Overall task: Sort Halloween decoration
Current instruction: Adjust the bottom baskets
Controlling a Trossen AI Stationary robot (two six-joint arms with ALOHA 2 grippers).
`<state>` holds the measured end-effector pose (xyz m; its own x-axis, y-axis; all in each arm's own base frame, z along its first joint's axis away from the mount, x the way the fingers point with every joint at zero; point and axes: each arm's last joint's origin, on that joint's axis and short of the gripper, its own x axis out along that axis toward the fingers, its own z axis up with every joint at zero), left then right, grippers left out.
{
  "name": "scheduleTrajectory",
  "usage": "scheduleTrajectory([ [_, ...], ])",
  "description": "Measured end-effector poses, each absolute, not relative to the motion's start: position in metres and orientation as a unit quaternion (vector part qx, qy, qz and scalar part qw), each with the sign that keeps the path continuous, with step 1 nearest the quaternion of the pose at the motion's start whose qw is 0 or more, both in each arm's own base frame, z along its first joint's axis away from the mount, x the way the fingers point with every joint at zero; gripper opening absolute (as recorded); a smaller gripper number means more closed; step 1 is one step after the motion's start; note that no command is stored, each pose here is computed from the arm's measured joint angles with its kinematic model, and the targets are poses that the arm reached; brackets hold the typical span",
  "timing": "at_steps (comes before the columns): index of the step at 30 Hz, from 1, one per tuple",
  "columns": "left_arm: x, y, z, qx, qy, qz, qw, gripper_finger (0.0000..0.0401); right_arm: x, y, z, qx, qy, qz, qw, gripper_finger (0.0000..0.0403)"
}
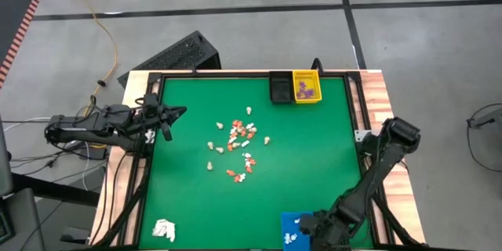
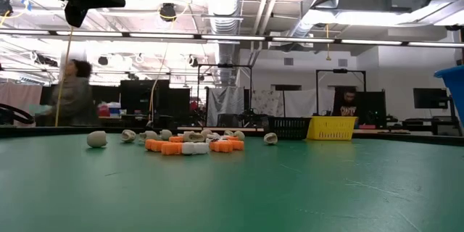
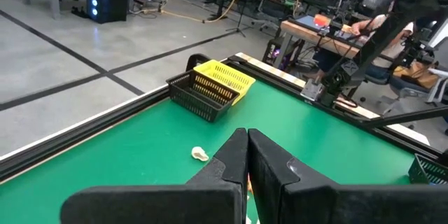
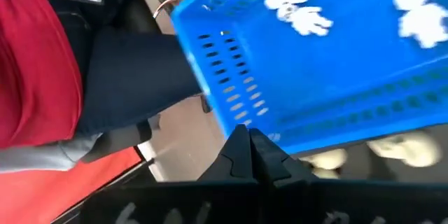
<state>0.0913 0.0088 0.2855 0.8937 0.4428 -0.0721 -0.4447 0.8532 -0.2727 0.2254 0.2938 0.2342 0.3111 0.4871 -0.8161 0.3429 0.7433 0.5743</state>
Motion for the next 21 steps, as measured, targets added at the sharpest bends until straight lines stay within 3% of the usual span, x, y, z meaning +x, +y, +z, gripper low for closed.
scheduleTrajectory([
  [9,0.091,0.009,0.285,-0.141,0.007,0.231,0.963,0.0,0.222,0.342,0.26,0.344,0.622,0.028,0.703,0.0],
  [21,0.091,0.009,0.281,-0.135,0.025,0.241,0.961,0.0,0.226,0.38,0.232,0.328,0.685,0.03,0.65,0.0],
])
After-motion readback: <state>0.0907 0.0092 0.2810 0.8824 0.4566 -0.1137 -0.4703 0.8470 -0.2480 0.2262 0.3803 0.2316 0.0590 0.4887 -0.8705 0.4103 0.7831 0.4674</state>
